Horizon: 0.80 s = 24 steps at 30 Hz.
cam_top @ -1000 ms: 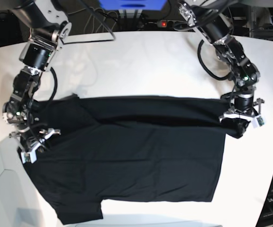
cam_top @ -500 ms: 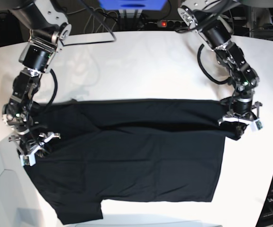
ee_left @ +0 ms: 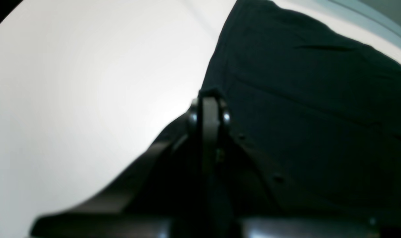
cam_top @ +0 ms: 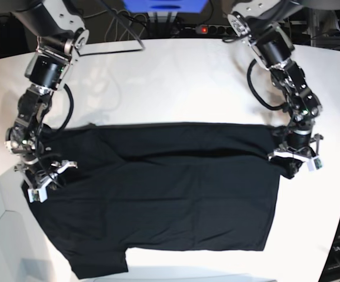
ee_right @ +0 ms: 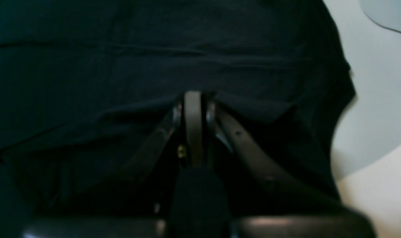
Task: Fold the T-shirt properly
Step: 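Carry the shoulder edge over the shirt toward the hem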
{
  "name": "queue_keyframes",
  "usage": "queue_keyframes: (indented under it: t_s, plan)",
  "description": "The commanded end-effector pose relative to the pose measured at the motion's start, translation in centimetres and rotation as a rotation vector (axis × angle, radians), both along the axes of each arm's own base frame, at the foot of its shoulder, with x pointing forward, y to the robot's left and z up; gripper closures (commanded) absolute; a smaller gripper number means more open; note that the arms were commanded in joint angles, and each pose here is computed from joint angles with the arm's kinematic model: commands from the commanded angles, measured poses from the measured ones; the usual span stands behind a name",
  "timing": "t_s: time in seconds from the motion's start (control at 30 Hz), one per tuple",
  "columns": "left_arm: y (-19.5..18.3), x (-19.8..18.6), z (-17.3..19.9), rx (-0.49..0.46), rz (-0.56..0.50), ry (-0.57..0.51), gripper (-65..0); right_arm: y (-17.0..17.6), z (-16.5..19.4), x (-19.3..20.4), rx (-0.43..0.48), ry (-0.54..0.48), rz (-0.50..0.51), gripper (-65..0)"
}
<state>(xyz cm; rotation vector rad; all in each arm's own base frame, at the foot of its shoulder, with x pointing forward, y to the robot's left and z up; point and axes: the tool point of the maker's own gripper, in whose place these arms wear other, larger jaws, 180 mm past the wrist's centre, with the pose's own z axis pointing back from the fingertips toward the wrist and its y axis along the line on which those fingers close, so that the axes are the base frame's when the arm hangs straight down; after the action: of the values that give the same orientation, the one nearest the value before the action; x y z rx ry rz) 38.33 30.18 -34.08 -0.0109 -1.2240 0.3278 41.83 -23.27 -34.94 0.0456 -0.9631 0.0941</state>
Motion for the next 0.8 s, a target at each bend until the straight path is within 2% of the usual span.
queue_keyframes:
  t_s: [0.0, 0.27, 0.4, 0.53, 0.77]
  plan:
    - [0.6, 1.5, 2.9, 0.021, 0.005, -0.090, -0.1, -0.3, 3.1, 1.7, 0.003, -0.099, 0.003, 0.0]
    - [0.0, 3.0, 4.6, 0.026, -0.015, -0.127, -0.2, -0.3, 3.5, 2.0, 0.002, -0.108, 0.004, 0.0]
    - [-0.4, 3.0, 3.3, 0.006, -0.023, -0.098, -0.2, -0.3, 3.5, 2.1, 0.003, -0.109, 0.002, 0.0]
    - [-0.2, 2.9, 1.8, -0.010, -0.022, -0.062, -0.2, -1.6, 3.9, 2.3, 0.000, -0.116, -0.065, 0.0]
    - [-0.1, 3.3, 0.8, -0.036, -0.022, -0.041, -0.2, -1.9, 4.0, 2.3, -0.002, -0.120, -0.075, 0.0]
